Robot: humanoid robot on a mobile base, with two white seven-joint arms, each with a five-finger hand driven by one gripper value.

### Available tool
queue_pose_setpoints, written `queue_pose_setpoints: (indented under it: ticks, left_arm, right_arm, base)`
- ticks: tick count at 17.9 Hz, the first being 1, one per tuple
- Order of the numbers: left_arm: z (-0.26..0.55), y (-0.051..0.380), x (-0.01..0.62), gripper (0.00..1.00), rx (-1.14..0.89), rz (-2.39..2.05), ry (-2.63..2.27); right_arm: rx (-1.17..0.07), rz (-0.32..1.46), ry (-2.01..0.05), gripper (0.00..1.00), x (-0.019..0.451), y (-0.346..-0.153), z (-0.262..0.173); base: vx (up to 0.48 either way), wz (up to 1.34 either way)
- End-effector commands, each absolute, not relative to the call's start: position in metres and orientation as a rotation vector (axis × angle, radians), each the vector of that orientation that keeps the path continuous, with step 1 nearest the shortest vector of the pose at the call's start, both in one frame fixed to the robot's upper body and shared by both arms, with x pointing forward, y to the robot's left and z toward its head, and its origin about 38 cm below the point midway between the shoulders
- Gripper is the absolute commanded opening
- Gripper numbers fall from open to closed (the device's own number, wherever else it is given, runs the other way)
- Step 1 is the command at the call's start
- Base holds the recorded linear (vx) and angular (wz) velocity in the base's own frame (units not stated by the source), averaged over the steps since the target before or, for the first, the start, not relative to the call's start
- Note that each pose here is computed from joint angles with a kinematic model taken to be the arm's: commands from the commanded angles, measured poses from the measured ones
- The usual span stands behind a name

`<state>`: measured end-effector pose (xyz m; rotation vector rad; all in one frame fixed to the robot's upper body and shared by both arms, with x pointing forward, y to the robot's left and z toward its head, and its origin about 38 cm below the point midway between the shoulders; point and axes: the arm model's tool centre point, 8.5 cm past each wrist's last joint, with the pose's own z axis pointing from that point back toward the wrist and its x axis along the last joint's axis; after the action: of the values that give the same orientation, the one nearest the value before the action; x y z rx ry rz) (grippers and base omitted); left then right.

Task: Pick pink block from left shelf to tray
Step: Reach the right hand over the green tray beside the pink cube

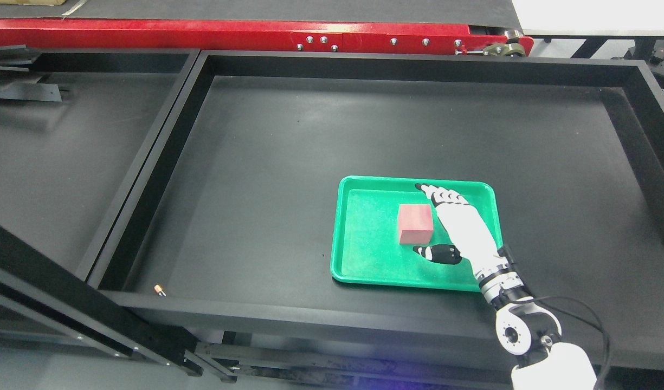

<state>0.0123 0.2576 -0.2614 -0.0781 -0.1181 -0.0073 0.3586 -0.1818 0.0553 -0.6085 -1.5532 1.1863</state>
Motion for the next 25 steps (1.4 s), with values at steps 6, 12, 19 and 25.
queue_pose_setpoints:
  ticks: [6,12,19,25]
  left_arm:
    - [-0.261,0.268,0.005,1.00,-0.063,-0.008,-0.115]
    - [-0.261,0.268,0.005,1.00,-0.063,-0.008,-0.115]
    - [-0.261,0.268,0.005,1.00,-0.063,-0.008,-0.115]
    - [-0.261,0.268,0.005,1.00,-0.063,-0.008,-0.115]
  right_arm:
    - [-0.555,1.303,-1.452,0.99,0.366,-0.179,0.039]
    - [-0.542,1.314,-1.434,0.99,0.366,-0.179,0.037]
    - [-0.513,1.334,-1.377,0.99,0.364,-0.180,0.030]
    - [-0.505,1.338,-1.356,0.99,0.365,-0.180,0.023]
  base:
    - [0.093,0.00]
    - [0.049,0.00]
    - [0.003,0.00]
    - [0.000,0.00]
